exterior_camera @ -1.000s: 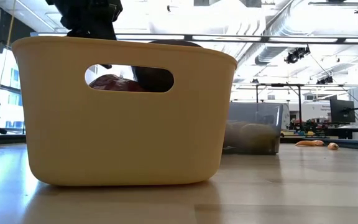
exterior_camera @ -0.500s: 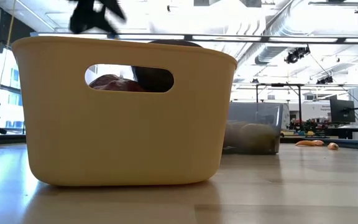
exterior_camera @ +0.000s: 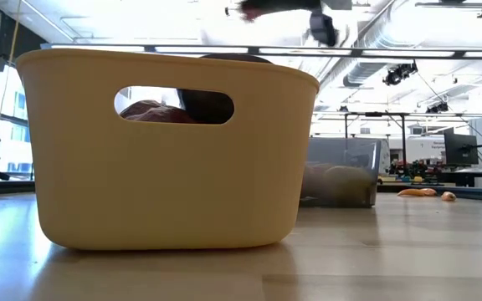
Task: Sort produce into baskets
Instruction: Put the orange chili pepper into the left black bin, then put the yellow chili pepper into the left black bin
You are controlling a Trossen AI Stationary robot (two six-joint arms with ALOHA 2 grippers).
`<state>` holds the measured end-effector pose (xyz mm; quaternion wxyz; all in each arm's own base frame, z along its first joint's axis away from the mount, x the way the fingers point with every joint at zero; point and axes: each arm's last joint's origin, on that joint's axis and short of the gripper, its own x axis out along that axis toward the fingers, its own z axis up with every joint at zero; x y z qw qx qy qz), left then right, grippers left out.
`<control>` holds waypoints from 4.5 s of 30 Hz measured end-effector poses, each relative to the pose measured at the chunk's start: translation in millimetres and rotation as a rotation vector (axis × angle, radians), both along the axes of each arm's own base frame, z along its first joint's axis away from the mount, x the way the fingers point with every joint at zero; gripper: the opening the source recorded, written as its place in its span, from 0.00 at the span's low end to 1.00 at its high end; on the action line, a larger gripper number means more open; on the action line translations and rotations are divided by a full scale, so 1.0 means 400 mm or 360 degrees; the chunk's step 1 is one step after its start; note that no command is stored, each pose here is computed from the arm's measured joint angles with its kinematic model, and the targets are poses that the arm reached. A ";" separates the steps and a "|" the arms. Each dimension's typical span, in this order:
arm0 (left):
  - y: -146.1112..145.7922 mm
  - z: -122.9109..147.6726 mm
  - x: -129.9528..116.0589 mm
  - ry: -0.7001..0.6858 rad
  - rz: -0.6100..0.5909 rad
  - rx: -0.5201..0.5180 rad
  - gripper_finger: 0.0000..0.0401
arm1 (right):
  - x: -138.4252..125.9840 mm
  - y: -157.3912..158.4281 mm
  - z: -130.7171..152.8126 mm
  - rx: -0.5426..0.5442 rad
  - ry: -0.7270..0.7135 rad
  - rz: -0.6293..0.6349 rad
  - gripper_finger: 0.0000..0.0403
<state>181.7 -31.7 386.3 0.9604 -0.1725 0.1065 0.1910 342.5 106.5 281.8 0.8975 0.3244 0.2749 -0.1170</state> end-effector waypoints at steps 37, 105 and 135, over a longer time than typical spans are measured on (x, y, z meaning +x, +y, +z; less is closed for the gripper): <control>0.007 0.018 -0.042 -0.0061 -0.0059 -0.0048 0.39 | 0.067 -0.293 -0.034 -0.0504 0.0714 0.0002 0.60; 0.144 0.038 -0.136 -0.0094 0.0432 0.0016 0.40 | 0.004 -0.439 -0.133 0.0058 -0.0255 -0.0334 0.02; 0.141 0.002 -0.098 0.0081 0.0311 -0.0141 0.40 | 0.121 -0.580 -0.048 -0.0196 0.0227 0.0318 0.56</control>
